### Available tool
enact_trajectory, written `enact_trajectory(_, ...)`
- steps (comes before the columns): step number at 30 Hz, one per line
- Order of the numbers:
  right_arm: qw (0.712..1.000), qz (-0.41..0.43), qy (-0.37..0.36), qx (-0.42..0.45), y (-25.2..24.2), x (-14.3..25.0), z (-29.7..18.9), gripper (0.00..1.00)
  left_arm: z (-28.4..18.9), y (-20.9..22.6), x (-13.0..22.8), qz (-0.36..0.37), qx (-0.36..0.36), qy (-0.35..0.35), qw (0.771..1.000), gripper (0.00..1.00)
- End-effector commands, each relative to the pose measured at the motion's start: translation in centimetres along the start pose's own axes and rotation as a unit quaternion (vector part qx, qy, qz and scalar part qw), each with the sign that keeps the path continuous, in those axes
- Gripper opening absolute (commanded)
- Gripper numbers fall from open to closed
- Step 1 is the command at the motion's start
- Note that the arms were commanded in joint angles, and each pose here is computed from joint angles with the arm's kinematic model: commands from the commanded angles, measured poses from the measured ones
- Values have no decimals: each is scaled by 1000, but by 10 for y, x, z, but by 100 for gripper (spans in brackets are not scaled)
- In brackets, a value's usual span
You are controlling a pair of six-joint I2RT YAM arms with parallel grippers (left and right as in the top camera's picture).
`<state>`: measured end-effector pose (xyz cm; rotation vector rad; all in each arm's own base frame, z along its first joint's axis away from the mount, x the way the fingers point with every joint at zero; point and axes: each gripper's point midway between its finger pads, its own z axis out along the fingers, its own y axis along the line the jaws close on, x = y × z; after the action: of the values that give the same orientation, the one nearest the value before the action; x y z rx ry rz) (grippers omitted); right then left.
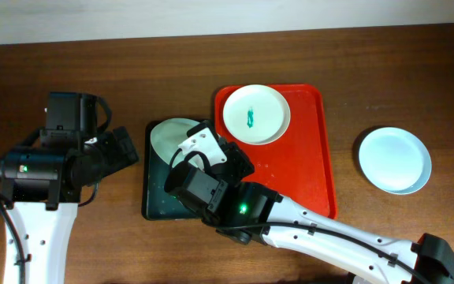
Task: Clean dirty plates on tray and stack at the side
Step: 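Lift the mint green plate with the right gripper and tilt it over the dark tray, then carry the mint green plate right and stack it on the light blue plate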
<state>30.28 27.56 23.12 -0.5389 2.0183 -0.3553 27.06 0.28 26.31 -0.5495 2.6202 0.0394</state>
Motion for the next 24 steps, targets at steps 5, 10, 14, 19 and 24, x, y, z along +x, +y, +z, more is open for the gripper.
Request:
enact_trajectory(5,999,24,-19,8,-10,-14,-9,4,-2,3,-1,-2,-3,-5,1000,99)
enact_trajectory(10,999,24,-20,10,-11,-14,-9,4,-2,3,-1,-2,-3,-5,1000,100)
enact_trajectory(14,997,64,-11,48,-33,-11,1,4,-2,3,-1,-2,-3,-5,1000,99)
enact_trajectory(19,950,257,165,-67,-30,50,39,4,-2,3,-1,-2,-3,-5,1000,99)
enact_trajectory(24,862,367,264,-231,-45,65,54,4,-2,3,-1,-2,-3,-5,1000,99)
